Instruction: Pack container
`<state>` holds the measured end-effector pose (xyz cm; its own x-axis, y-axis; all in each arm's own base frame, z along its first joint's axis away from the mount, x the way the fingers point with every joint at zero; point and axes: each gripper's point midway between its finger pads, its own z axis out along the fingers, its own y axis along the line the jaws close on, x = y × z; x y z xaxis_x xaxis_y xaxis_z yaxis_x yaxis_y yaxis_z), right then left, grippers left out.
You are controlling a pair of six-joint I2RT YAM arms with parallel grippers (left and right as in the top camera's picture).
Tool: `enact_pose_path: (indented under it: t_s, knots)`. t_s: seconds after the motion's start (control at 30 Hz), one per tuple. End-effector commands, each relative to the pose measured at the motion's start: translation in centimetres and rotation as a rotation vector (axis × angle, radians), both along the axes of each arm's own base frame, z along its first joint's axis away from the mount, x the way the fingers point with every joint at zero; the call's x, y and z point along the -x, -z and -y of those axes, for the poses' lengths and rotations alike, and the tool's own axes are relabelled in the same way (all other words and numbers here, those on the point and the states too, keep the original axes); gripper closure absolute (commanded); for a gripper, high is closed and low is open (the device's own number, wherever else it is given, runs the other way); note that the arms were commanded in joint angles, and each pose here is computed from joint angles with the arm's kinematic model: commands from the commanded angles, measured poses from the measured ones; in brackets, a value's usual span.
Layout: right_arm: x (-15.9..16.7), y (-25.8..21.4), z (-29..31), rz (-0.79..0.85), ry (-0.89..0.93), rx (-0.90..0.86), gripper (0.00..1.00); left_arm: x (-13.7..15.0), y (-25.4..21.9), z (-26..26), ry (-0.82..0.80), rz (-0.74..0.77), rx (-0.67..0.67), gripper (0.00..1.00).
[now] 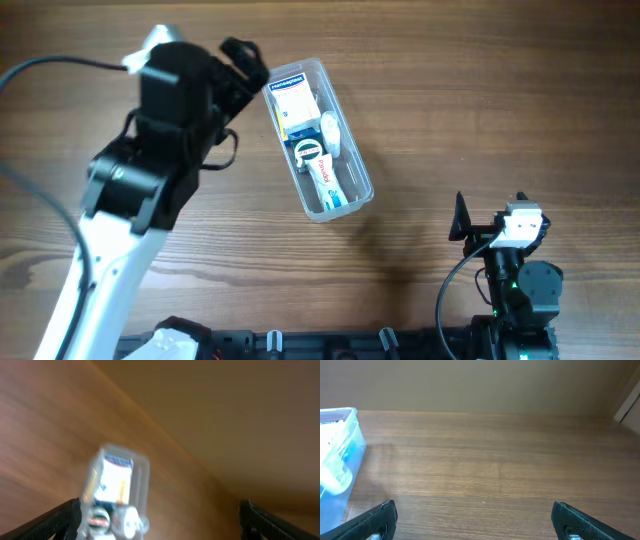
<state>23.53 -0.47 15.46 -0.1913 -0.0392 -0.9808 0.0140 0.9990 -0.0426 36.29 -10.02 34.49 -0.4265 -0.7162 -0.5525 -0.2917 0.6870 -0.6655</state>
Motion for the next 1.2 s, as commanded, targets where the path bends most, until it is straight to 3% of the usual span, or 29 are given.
enact_pose_path:
  t_s: [0.0,0.17,0.33,0.5,0.9,1.17]
  knots:
    - [0.0,-0.1,0.5,0.010,0.028,-0.012,0.00,0.8,-2.1,-4.0,-0.088,0.083,-0.244,0.00]
    - [0.0,-0.1,0.5,0.010,0.028,-0.012,0.00,1.8,-2.0,-6.7,-0.117,0.127,-0.310,0.00]
    - [0.0,-0.1,0.5,0.010,0.028,-0.011,0.00,2.8,1.5,-9.1,-0.155,0.193,-0.264,0.00]
    - [0.0,-0.1,0.5,0.010,0.028,-0.012,0.00,4.9,5.4,-10.3,-0.108,0.275,-0.302,0.00]
    - [0.0,-0.1,0.5,0.010,0.028,-0.012,0.00,11.0,12.5,-12.3,-0.149,0.285,-0.389,0.00]
    - [0.0,-0.1,0.5,0.010,0.028,-0.012,0.00,13.0,16.7,-12.9,-0.164,0.220,-0.410,0.00]
